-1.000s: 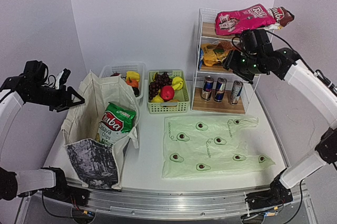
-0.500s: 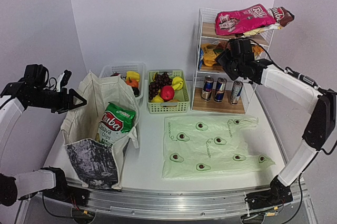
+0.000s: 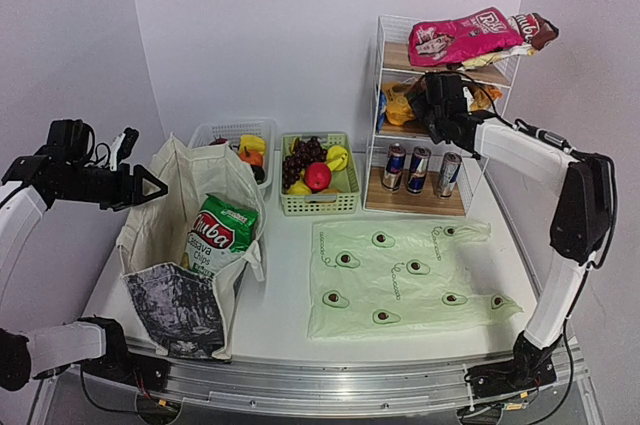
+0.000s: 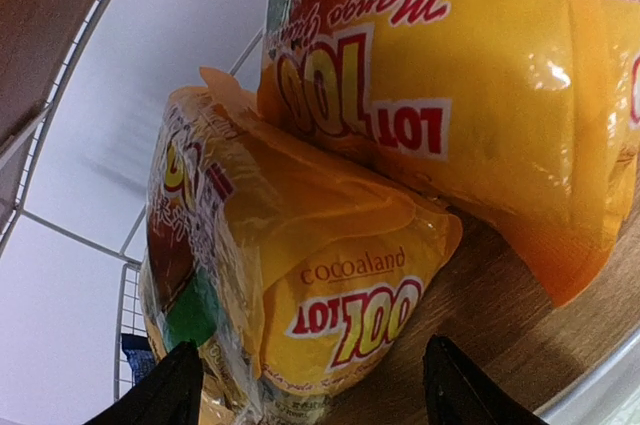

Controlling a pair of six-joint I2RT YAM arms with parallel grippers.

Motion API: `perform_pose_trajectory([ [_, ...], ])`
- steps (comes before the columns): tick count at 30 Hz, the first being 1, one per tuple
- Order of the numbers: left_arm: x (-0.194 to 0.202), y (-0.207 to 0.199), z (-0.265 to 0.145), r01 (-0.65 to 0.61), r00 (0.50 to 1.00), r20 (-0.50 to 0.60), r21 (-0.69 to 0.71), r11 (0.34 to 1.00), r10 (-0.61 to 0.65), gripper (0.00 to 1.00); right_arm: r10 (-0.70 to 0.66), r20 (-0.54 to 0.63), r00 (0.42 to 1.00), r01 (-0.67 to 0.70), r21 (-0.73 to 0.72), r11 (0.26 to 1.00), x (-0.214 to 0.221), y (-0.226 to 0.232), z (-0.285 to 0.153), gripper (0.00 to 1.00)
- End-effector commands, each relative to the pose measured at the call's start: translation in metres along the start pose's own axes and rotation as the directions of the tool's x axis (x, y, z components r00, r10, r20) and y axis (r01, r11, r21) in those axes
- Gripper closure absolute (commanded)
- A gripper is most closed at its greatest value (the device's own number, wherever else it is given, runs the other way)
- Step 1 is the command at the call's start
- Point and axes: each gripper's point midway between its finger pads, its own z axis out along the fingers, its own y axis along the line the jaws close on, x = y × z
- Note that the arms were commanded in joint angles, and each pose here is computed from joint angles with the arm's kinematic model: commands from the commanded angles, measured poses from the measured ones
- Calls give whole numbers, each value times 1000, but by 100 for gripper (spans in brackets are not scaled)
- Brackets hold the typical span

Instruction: Place the mixed food into the grocery bags and tie them

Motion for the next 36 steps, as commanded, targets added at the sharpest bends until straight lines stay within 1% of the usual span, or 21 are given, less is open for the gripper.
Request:
perform_pose_trajectory([
  [1, -14, -8, -7, -47, 997, 59, 10, 999, 46, 38, 74, 35, 997, -72, -47, 996, -10, 22, 11, 31],
  [3, -14, -8, -7, -49, 997, 62, 11, 999, 49, 37, 89, 37, 995, -87, -39, 995, -8, 19, 14, 36],
  [5, -15, -9, -7, -51, 997, 65, 12, 999, 50, 38, 113, 57, 992, -112, -20, 994, -9, 13, 15, 48],
  [8, -15, -10, -7, -50, 997, 64, 16, 999, 49, 37, 133, 92, 987, -135, 11, 991, -11, 0, 14, 70],
  [11, -14, -10, -7, -47, 997, 62, 16, 999, 46, 37, 132, 108, 985, -136, 27, 990, -14, -7, 14, 99],
  [12, -14, -10, -7, -47, 997, 61, 16, 999, 46, 38, 132, 106, 986, -136, 30, 990, -13, -9, 15, 100],
  [15, -14, -10, -8, -49, 997, 63, 17, 999, 48, 37, 123, 93, 988, -126, 27, 992, -13, -10, 12, 100],
  [17, -15, -12, -8, -53, 996, 69, 23, 998, 52, 37, 95, 81, 992, -96, 8, 995, -16, -3, 7, 100],
  [19, -16, -14, -10, -59, 995, 77, 28, 998, 57, 38, 63, 80, 995, -63, -12, 998, -22, 5, -3, 100],
  [24, -18, -15, -10, -58, 995, 83, 35, 998, 55, 38, -21, 123, 992, 26, -38, 999, -41, 17, -33, 100],
  [31, -20, -18, -12, -61, 994, 95, 45, 997, 57, 38, -104, 116, 988, 111, -54, 992, -49, 15, -55, 100],
  [36, -22, -20, -14, -67, 993, 102, 44, 997, 62, 37, -128, 99, 987, 136, -75, 988, -50, 15, -66, 100],
])
